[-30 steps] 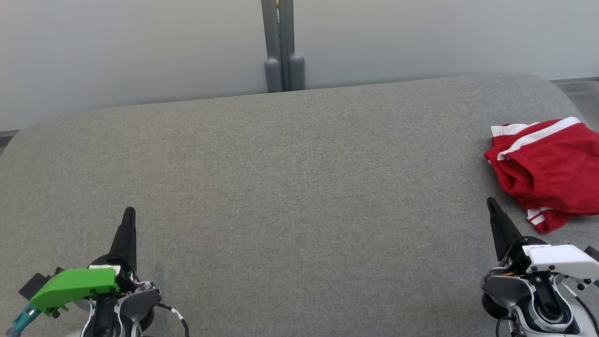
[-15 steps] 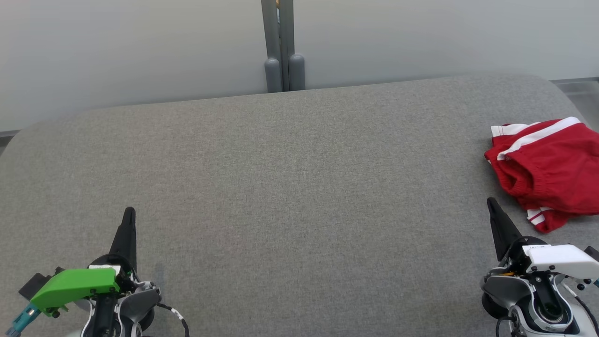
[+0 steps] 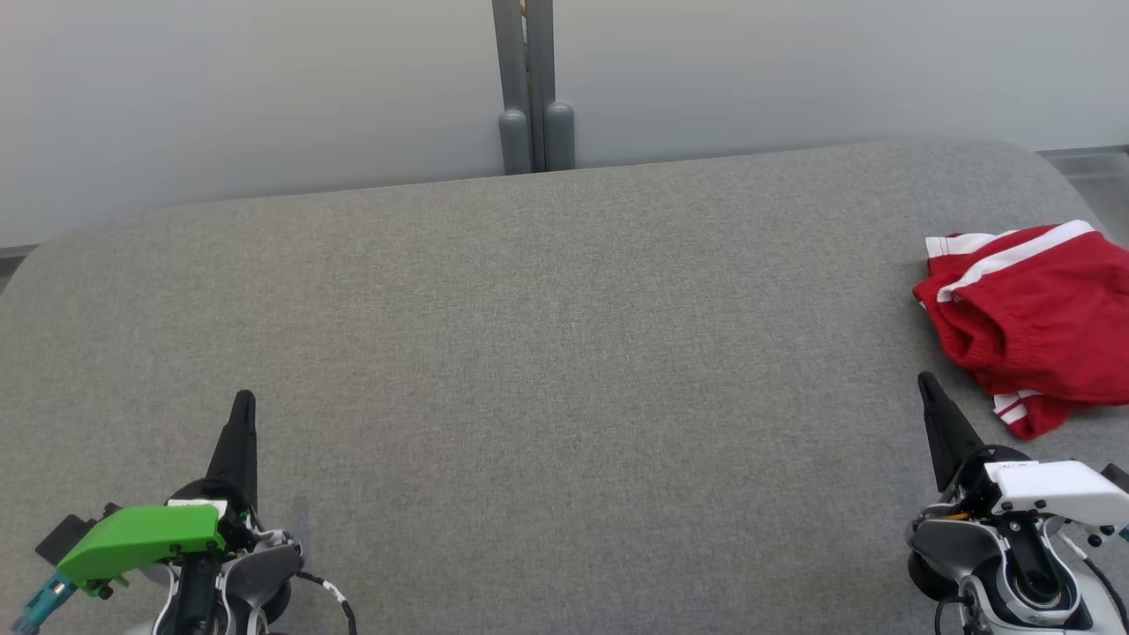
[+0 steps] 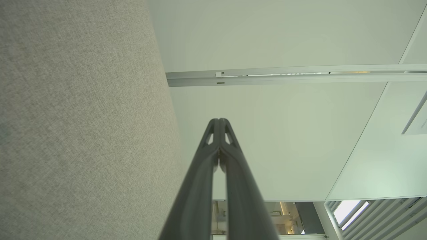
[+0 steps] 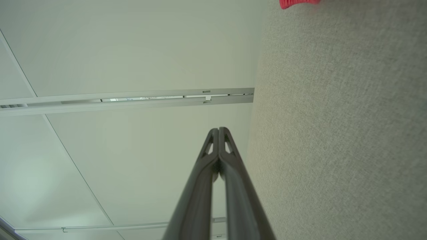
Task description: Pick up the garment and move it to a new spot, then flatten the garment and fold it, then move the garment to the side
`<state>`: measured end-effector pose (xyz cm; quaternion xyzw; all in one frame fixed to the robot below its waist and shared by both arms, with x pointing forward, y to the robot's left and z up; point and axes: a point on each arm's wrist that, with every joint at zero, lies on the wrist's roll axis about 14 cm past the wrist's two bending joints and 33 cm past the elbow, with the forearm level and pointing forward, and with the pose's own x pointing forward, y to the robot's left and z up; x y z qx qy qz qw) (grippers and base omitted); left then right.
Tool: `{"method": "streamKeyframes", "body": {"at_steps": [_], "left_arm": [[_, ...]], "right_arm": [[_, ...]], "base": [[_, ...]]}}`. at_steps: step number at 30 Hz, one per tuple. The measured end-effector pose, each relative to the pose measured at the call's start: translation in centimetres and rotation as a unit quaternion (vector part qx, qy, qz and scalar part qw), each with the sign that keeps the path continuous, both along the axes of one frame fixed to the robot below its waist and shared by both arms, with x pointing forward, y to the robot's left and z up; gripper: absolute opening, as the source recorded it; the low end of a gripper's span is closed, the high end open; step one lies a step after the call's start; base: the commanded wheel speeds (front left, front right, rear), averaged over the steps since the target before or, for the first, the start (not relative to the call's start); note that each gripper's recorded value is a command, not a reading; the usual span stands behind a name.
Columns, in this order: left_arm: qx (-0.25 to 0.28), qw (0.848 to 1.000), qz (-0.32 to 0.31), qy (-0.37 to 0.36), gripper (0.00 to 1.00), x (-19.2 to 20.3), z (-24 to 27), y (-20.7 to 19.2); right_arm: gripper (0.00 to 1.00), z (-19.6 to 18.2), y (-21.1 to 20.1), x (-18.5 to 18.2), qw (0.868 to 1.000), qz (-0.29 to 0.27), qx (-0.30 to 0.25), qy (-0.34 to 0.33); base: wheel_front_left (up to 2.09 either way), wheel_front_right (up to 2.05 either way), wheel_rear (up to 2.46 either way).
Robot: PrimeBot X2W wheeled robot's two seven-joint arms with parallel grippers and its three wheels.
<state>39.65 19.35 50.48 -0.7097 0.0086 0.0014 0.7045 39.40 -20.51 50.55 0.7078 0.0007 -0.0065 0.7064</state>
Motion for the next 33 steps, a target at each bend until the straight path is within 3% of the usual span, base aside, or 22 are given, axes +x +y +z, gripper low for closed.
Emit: {"method": "streamKeyframes", "body": {"at_steps": [33], "left_arm": [[0.000, 1.000, 0.000, 0.000, 0.00, 0.00, 0.00, 0.00]], "right_arm": [[0.00, 0.01, 0.00, 0.00, 1.000, 0.000, 0.000, 0.000]], "base": [[0.00, 0.00, 0.00]]}}
